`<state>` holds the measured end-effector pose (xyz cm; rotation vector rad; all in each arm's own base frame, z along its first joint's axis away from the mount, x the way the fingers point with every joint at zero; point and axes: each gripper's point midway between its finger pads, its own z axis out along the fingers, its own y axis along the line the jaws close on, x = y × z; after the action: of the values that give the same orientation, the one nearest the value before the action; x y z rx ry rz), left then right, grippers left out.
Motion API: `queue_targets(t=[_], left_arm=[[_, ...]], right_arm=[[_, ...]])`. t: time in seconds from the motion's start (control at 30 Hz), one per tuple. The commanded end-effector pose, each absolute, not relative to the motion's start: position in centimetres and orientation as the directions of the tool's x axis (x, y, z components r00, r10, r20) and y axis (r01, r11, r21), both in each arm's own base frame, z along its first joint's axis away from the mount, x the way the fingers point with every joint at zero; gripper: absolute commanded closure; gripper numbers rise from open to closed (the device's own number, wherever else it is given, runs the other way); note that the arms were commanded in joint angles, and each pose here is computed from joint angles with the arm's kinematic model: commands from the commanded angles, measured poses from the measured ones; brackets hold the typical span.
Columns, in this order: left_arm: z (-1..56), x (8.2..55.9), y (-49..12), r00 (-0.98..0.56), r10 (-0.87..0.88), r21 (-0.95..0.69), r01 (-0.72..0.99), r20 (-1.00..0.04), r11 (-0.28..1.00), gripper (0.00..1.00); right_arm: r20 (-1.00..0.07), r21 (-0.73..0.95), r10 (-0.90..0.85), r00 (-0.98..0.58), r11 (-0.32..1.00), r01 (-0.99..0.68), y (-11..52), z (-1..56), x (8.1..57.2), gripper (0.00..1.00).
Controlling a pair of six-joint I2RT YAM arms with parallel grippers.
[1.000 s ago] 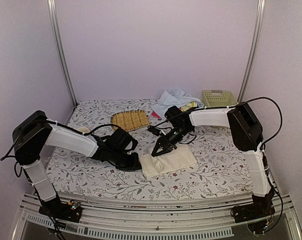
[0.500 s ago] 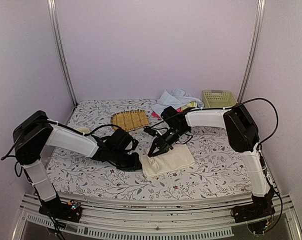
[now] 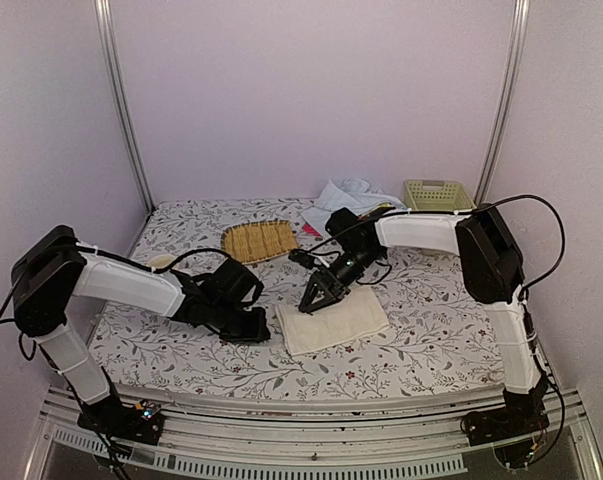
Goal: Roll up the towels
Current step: Rotate the towel at the center of the board.
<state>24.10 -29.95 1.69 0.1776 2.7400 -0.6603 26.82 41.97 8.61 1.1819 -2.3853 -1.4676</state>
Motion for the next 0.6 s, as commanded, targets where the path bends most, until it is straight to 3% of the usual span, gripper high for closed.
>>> queue_targets(t=[0.0,0.23,0.4,0.43,0.5,0.53,0.57], left_arm=[[4.2,24.2,-29.6,-0.919,0.057,-0.360,0.208,-0.389,0.909,0.91],[8.7,26.2,-35.0,-0.849,0.146,-0.370,0.368,-0.508,0.853,0.98],[8.5,27.4,-36.9,-0.841,0.178,-0.360,0.397,-0.511,0.844,1.00],[8.2,27.5,-37.1,-0.841,0.183,-0.356,0.400,-0.510,0.844,1.00],[7.3,27.8,-37.4,-0.845,0.192,-0.349,0.399,-0.499,0.848,1.00],[6.9,27.8,-37.5,-0.848,0.194,-0.349,0.397,-0.493,0.849,1.00],[6.7,27.9,-37.7,-0.852,0.188,-0.358,0.392,-0.488,0.847,1.00]], right_arm=[[-0.464,0.668,-0.628,-0.625,0.216,-0.712,39.0,13.2,29.9,0.62],[-0.612,0.425,-0.646,-0.456,0.217,-0.879,34.7,16.6,32.9,0.71],[-0.783,0.019,-0.579,-0.225,0.340,-0.940,31.6,25.5,36.9,0.67],[-0.807,-0.056,-0.559,-0.191,0.394,-0.917,30.8,26.9,37.7,0.58],[-0.853,-0.116,-0.492,-0.176,0.508,-0.853,28.8,28.2,39.3,0.06],[-0.874,-0.082,-0.446,-0.193,0.527,-0.846,27.9,28.2,39.5,0.00],[-0.894,0.026,-0.391,-0.220,0.446,-0.895,28.3,27.7,37.9,0.01]])
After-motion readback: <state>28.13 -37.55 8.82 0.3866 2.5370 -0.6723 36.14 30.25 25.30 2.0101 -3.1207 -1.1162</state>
